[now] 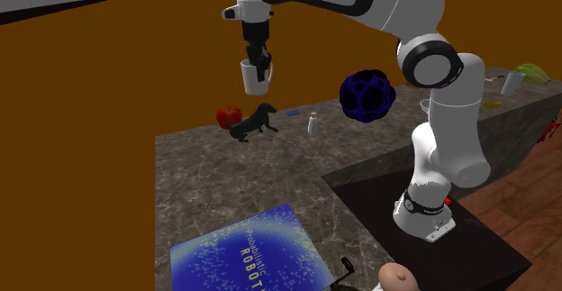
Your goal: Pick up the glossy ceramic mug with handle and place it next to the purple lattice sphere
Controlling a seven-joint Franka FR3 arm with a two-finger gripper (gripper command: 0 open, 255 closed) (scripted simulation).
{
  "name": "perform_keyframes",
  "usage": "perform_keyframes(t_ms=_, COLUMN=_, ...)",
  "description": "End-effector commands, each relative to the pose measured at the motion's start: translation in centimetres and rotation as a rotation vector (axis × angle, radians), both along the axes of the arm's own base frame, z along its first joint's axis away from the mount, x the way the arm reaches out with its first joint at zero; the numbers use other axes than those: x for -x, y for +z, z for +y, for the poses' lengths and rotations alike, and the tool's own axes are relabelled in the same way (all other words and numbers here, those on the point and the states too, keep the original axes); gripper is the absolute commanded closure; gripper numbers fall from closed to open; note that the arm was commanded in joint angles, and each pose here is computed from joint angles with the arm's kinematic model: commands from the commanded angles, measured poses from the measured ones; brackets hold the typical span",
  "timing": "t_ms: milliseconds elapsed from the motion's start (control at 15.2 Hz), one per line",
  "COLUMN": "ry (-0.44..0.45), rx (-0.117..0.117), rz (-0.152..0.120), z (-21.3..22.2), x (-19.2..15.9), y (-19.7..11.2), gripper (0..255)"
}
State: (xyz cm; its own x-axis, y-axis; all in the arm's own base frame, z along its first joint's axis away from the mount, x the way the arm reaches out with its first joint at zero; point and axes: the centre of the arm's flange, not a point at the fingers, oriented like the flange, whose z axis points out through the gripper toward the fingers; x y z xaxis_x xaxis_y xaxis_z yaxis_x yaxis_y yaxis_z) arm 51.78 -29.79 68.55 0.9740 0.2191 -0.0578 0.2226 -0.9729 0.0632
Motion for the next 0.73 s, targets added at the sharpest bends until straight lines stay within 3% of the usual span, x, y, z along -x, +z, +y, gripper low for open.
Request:
perform_keyframes(t_ms=0, ry=0.0, rx=0.0, rz=0.0, z=0.1, x=0.0, y=1.0, gripper=255)
perform_keyframes(t_ms=66, ry=0.0, rx=0.0, rz=0.0, z=0.1, x=0.0, y=1.5, gripper=255)
perform_keyframes(t_ms=660, ry=0.0, rx=0.0, rz=0.0, z=-5.3, x=10.6, y=1.6, gripper=255)
